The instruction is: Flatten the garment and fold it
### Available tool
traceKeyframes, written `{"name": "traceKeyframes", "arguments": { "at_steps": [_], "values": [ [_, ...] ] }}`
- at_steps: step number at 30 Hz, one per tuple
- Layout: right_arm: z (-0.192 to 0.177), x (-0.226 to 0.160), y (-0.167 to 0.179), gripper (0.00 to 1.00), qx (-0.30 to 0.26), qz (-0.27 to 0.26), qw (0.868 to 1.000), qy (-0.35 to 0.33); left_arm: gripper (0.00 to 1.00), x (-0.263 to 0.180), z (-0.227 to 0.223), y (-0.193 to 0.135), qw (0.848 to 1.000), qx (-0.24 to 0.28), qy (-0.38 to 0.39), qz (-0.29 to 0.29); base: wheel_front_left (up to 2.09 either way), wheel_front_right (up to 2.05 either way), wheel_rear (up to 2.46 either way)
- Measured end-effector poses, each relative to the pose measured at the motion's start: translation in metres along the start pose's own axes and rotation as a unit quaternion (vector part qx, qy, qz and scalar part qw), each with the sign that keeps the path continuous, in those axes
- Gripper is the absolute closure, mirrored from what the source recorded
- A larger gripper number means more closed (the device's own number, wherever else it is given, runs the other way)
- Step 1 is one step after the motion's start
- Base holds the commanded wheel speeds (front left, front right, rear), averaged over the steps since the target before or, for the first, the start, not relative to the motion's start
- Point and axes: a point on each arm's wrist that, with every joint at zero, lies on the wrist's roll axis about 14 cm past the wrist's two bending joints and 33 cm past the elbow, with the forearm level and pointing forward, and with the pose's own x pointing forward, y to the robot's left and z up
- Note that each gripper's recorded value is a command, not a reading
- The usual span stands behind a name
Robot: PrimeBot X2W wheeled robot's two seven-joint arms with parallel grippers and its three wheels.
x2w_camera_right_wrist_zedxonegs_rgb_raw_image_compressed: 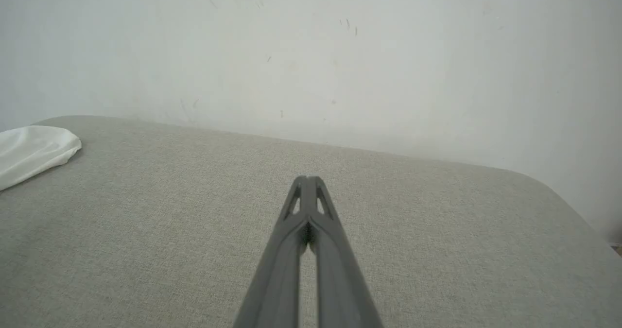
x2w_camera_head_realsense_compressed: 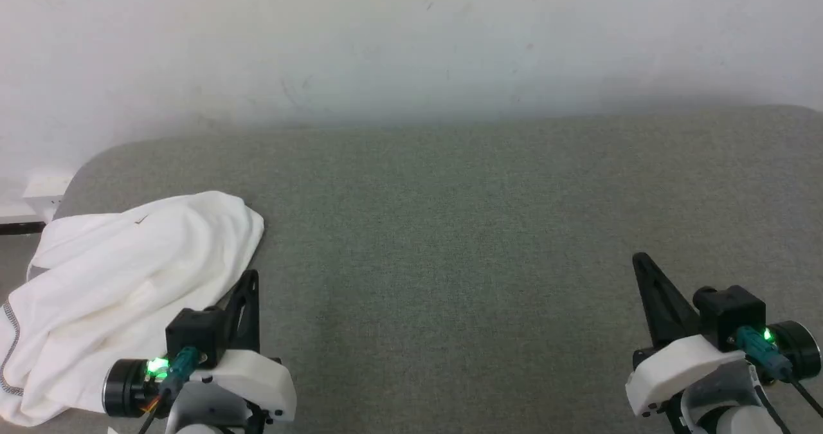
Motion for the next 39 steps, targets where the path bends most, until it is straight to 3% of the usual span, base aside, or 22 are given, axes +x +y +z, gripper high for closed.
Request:
{"name": "traceKeyframes", "arguments": {
  "at_steps": [21,22,39],
  "values": [
    [0.0,0.0,0.0,1.0,0.0,0.0,1.0,0.0,1.0,0.0,0.0,0.0,1.0,0.0,0.0,0.0,0.0,0.0,0.0],
    [-0.0001,-0.0001,0.0,0.0,0.0,0.0,1.0,0.0,0.0,0.0,-0.0002,-0.0001,1.0,0.0,0.0,0.0,0.0,0.0,0.0],
    [-0.0007,0.0001,0.0006,0.0,0.012,0.001,1.0,-0.006,0.0,-0.0009,0.0003,-0.002,1.0,-0.017,-0.006,-0.003,0.0,0.0,0.0]
  ]
}}
